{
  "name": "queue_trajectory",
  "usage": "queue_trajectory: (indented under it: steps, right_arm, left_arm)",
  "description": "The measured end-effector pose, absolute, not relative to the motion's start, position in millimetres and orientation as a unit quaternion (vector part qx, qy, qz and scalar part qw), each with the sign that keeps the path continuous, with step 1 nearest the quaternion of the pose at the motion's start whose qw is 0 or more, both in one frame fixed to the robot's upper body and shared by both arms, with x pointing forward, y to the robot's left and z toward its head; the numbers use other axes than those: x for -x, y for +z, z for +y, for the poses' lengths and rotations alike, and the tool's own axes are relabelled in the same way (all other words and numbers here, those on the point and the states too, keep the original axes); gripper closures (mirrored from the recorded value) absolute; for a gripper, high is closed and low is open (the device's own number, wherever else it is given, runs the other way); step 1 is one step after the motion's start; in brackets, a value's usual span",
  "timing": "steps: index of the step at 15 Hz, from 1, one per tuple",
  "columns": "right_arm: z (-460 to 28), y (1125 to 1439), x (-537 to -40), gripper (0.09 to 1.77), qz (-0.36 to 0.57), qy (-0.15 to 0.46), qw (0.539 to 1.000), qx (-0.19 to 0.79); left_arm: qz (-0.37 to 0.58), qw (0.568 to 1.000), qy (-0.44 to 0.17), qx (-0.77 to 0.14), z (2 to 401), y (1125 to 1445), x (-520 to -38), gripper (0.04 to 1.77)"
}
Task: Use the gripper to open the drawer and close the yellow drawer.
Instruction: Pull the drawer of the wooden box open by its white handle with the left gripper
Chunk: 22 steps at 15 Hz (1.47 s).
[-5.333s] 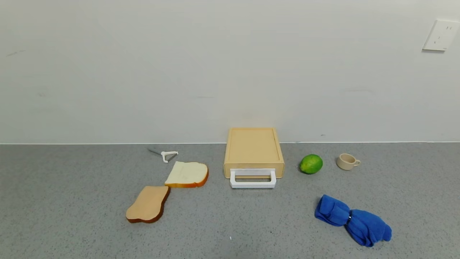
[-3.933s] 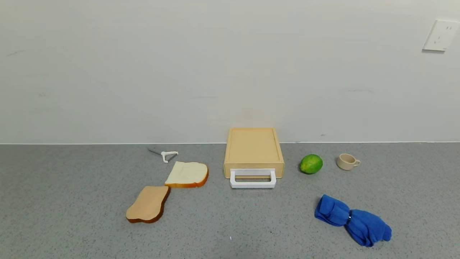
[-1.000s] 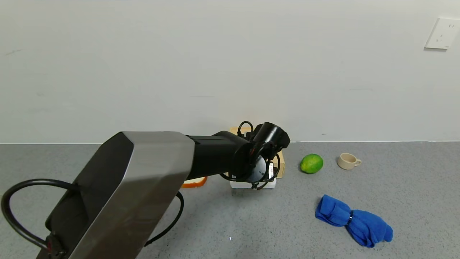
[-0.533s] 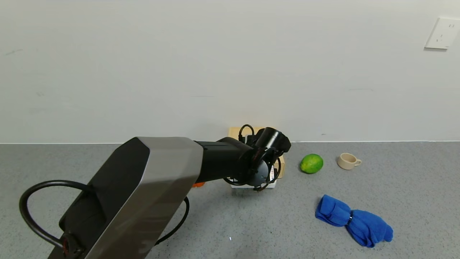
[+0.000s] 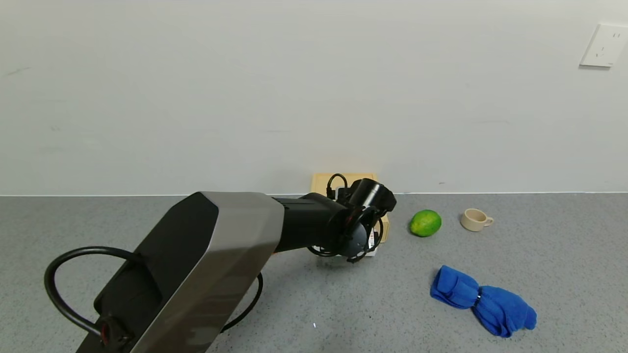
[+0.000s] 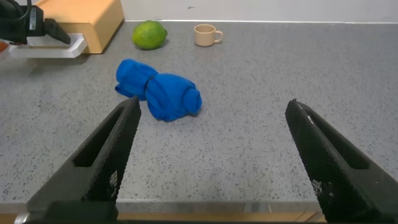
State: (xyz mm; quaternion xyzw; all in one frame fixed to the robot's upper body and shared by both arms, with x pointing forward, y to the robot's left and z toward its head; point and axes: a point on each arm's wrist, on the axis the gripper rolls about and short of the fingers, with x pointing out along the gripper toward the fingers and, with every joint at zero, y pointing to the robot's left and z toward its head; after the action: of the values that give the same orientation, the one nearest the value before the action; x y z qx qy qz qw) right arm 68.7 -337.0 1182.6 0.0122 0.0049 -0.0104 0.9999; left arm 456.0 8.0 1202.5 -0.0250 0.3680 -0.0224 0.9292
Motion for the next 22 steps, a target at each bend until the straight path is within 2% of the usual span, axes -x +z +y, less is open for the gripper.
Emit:
queue_trajectory:
  steps: [12, 22]
  right_arm:
    - [-337, 1183, -69, 0.15, 0.004, -0.01, 1.0, -0.012]
    - [-337, 1183, -69, 0.15, 0.004, -0.01, 1.0, -0.012]
  left_arm:
    - [0.384, 0.923, -0.023, 0.013, 8, 1193, -457, 0.09]
    - [0.442, 0.897, -0.026, -0.008, 13, 1193, -444, 0.09]
